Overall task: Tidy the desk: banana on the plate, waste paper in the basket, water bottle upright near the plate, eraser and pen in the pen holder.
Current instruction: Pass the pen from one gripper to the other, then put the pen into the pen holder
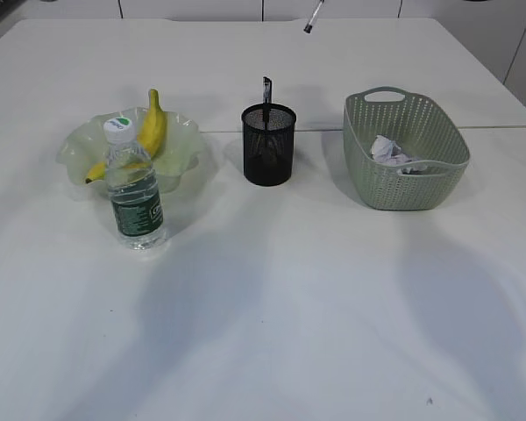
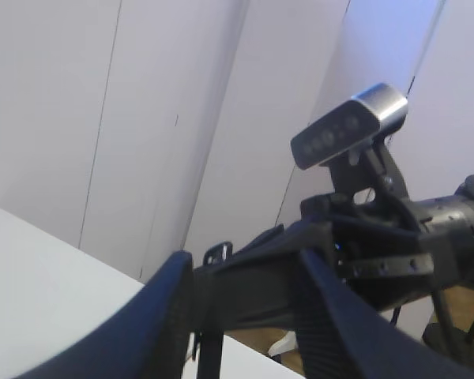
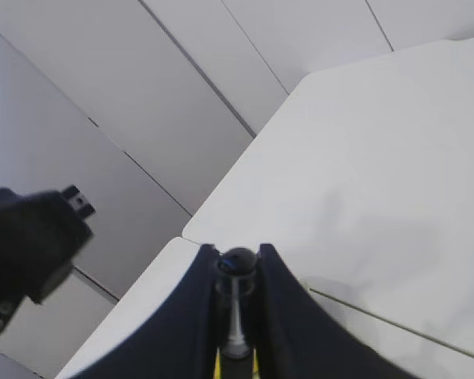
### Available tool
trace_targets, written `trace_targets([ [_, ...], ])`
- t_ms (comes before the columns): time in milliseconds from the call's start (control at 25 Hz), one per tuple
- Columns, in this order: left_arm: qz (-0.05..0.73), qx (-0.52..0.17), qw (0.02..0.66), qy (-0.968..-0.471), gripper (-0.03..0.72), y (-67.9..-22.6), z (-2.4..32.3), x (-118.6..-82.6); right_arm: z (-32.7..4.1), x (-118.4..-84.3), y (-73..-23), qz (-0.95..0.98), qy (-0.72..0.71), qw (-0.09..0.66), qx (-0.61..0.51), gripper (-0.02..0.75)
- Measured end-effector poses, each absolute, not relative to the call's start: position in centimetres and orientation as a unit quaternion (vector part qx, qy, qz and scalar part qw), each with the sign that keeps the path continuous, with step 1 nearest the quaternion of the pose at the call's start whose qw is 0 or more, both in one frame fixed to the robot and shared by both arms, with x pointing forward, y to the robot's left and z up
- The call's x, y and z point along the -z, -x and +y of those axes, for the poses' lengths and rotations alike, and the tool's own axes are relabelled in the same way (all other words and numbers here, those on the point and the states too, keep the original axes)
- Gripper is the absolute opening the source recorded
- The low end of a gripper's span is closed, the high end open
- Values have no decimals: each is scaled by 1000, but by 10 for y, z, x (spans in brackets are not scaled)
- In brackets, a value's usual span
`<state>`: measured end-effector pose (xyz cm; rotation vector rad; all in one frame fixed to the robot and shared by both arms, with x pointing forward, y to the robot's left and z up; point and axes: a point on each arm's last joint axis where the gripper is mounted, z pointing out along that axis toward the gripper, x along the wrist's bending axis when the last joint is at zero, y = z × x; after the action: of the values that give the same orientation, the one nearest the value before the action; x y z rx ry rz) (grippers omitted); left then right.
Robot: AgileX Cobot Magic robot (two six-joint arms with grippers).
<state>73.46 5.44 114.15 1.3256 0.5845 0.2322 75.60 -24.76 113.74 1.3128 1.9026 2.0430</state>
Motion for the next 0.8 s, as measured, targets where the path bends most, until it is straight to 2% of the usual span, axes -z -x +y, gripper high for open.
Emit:
trace_targets([
  [200,247,-117,749,-604,297,-729,74,-1165,-232,-1137,-755,643,-383,60,-660,91],
  [480,212,-162,717,-644,296,-723,108,-1185,-211,-1128,-757,698,-351,127,-611,91],
  [600,207,-179,708,-651,296,-722,132,-1196,-201,-1121,-759,708,-345,134,-601,91],
  [800,210,-198,694,-660,296,-725,180,-1204,-186,-1090,-769,722,-346,118,-588,91],
])
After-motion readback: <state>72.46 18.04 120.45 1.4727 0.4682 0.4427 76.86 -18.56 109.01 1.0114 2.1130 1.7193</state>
